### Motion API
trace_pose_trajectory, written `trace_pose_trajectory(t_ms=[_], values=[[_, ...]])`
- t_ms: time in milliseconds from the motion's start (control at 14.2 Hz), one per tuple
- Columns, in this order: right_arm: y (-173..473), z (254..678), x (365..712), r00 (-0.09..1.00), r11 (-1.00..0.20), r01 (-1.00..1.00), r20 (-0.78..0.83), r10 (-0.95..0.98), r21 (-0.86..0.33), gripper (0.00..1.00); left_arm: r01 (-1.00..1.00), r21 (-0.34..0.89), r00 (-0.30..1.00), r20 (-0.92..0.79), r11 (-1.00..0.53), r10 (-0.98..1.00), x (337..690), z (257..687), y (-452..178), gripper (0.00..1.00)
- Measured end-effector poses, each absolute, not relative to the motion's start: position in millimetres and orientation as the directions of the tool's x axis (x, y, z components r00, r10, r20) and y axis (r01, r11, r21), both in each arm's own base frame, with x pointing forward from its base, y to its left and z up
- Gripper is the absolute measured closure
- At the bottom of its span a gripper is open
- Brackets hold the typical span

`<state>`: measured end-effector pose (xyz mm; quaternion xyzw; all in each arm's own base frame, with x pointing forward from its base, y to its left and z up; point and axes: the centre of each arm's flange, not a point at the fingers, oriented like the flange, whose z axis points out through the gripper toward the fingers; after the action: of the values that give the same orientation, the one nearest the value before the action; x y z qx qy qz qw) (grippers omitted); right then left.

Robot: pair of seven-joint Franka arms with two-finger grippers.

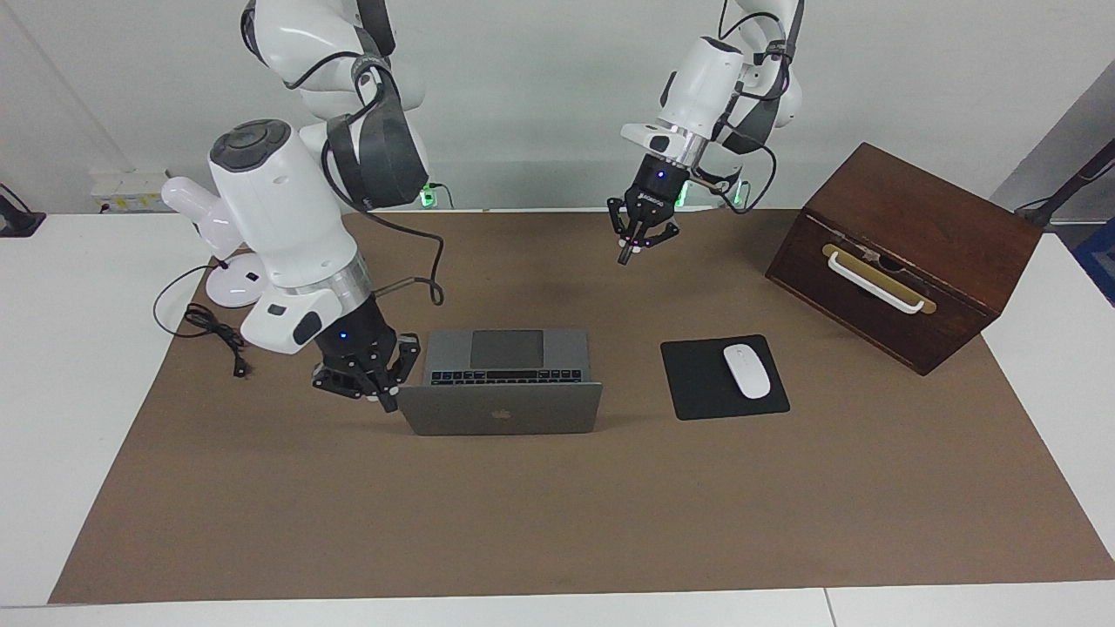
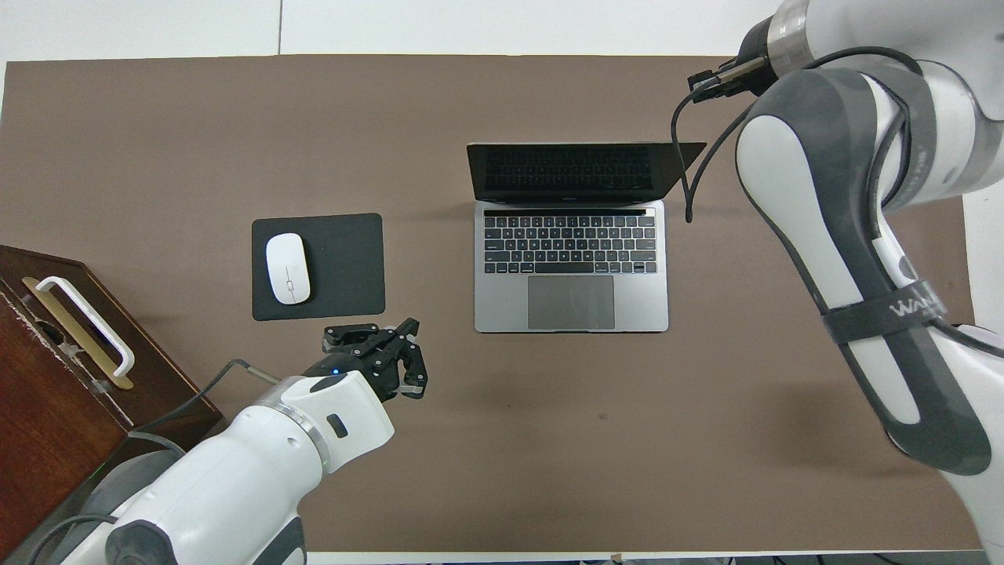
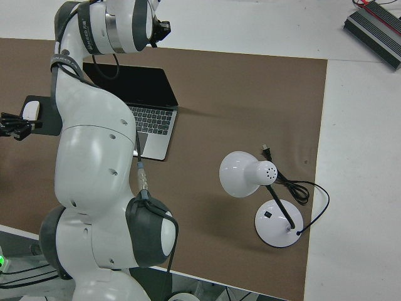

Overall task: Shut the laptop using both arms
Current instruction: 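Move the left gripper toward the laptop front while the right gripper reaches the lid, then brace the laptop base with the left gripper while the right gripper hooks the lid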

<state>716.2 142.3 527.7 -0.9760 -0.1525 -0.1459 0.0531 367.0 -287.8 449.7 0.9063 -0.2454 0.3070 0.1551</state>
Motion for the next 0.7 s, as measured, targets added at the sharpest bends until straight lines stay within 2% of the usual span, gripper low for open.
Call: trace_pose_trajectory(t_ms=[422, 703], values=[[151.4, 490.7, 727.0, 0.916, -0.946, 0.319, 0.279, 0.289, -0.065, 0.99, -0.582, 0.106, 0.632, 0.683, -0.806, -0.366, 363.9, 385.2, -326.7, 0.99], [153.5, 476.9, 727.0, 0.92, -0.945, 0.319, 0.26, 0.292, -0.07, 0.99, -0.599, 0.072, 0.603, 0.696, -0.797, -0.391, 368.2, 364.1, -328.5, 0.99]])
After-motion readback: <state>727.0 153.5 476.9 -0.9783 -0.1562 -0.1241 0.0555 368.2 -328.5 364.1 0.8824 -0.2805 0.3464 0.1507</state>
